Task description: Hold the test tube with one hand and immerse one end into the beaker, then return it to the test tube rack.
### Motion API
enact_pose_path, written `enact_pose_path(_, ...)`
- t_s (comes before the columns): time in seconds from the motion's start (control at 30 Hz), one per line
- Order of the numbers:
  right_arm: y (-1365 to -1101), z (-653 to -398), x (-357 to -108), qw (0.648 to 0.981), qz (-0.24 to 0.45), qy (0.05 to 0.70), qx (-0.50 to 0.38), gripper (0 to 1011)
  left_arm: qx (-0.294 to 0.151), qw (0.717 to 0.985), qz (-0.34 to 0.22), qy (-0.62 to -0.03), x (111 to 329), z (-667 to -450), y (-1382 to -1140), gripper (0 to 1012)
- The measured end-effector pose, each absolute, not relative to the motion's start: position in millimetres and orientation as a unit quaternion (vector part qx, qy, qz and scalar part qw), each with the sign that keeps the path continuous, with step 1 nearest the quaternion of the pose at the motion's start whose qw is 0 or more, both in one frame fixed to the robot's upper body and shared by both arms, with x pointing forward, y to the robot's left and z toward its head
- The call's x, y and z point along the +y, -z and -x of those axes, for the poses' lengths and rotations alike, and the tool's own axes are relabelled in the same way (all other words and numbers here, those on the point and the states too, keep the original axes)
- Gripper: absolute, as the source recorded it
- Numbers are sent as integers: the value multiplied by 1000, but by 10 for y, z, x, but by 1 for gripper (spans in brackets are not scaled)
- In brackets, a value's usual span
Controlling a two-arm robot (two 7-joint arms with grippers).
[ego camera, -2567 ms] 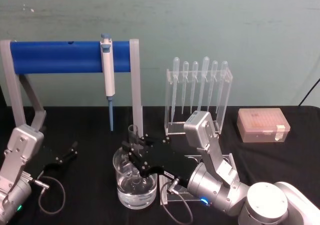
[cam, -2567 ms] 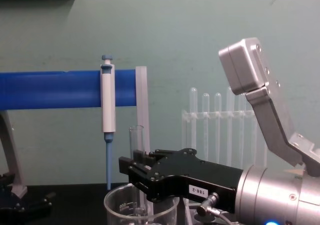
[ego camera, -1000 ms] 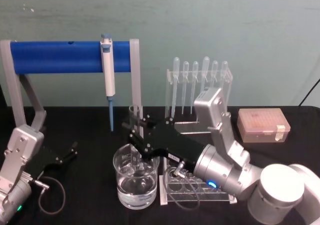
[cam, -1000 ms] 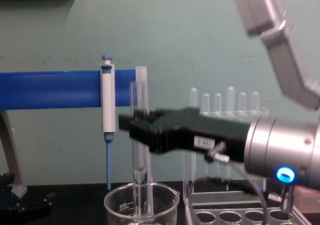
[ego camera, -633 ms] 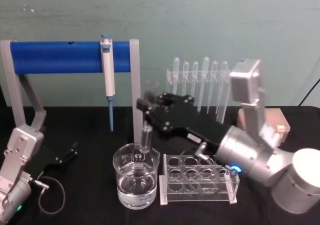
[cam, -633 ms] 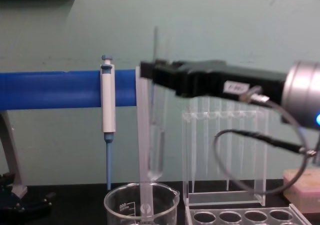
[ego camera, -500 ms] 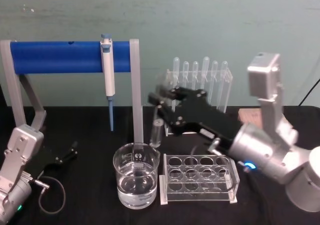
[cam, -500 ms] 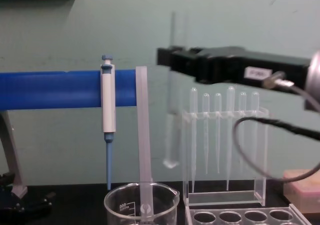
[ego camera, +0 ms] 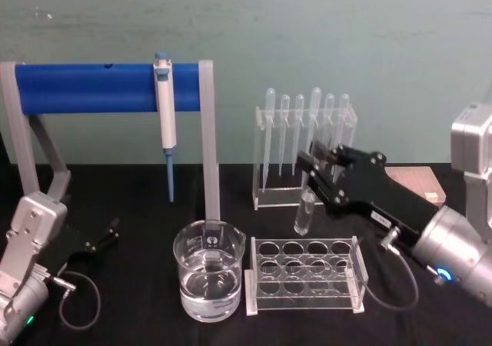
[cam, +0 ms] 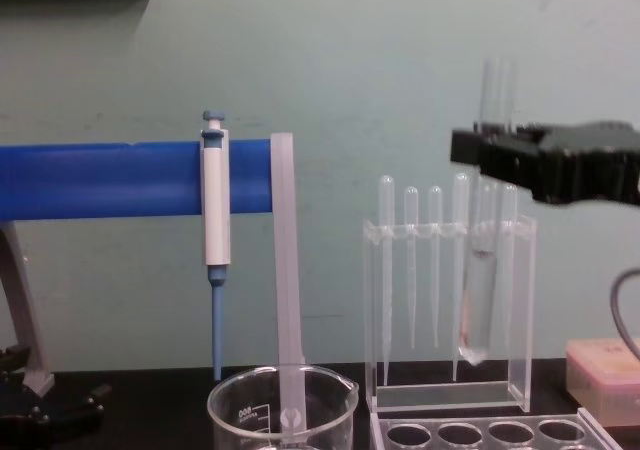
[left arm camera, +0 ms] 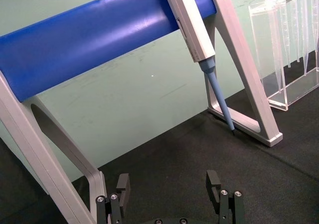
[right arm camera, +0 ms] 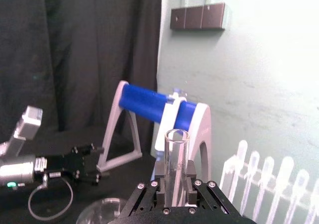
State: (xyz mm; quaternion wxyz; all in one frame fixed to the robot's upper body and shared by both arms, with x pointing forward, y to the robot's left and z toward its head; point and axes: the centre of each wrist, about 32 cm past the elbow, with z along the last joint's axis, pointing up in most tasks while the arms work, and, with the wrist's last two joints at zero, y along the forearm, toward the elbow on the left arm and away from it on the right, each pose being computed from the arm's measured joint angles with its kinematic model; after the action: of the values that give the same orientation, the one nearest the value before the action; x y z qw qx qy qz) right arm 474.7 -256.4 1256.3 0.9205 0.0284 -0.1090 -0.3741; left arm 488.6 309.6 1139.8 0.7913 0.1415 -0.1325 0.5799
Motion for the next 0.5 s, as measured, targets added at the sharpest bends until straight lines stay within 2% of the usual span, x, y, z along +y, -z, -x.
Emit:
enact_pose_path(0.33, -12241, -4725, -2557, 917, -16, 391, -85, 227, -132, 791, -141, -580, 3097, -4886, -11398, 1000)
enact_pose_path(0.5, -12174, -4734, -2537, 916, -13, 392, -77, 227, -132, 791, -141, -580, 3097, -4886, -11398, 1000)
